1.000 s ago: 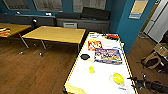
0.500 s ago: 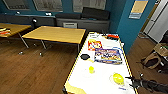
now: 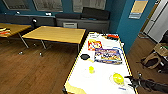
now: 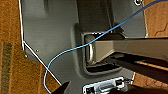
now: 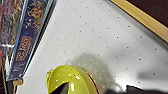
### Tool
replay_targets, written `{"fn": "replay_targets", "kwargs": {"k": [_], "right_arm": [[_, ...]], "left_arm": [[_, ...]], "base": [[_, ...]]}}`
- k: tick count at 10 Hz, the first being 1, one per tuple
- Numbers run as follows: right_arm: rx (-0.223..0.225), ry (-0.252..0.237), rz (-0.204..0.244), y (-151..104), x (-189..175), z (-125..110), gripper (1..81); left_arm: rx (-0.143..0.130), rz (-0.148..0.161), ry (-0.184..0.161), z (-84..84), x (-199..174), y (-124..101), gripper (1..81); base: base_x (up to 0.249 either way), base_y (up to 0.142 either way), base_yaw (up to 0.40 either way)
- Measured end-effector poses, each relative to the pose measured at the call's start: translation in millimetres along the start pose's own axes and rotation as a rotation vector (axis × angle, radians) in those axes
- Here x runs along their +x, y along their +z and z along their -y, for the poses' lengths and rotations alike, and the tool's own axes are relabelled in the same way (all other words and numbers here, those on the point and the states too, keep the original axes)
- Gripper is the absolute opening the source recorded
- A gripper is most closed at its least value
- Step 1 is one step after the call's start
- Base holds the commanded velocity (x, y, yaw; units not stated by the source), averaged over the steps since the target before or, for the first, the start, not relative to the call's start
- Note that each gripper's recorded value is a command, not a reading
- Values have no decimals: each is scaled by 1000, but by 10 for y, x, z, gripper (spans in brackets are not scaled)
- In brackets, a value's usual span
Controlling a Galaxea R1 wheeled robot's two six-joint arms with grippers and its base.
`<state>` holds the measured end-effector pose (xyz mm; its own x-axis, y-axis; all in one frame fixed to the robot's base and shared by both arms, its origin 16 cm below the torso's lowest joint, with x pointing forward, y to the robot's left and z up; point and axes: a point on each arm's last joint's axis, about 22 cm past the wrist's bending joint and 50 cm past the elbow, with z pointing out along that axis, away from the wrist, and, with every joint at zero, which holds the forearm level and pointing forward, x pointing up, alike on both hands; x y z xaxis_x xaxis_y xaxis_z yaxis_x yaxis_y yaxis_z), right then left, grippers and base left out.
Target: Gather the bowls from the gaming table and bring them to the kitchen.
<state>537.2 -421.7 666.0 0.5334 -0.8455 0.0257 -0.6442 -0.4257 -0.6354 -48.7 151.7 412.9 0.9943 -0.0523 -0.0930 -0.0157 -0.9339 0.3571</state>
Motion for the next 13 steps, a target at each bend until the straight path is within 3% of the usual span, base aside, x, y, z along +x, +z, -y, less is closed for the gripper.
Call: {"fn": "replay_targets", "kwargs": {"k": [3,7,13], "right_arm": [[13,-4,6,172,-92,149,811],[5,-2,-9,285,-86,151,811],[-4,2,2,457,-244,130,811]], "left_arm": [[14,1,1,69,-5,-10,811],[19,2,1,102,-7,-16,811],[24,3,1,136,-7,-25,811]], "base": [[0,0,0],[0,0,0],[0,0,0]]}}
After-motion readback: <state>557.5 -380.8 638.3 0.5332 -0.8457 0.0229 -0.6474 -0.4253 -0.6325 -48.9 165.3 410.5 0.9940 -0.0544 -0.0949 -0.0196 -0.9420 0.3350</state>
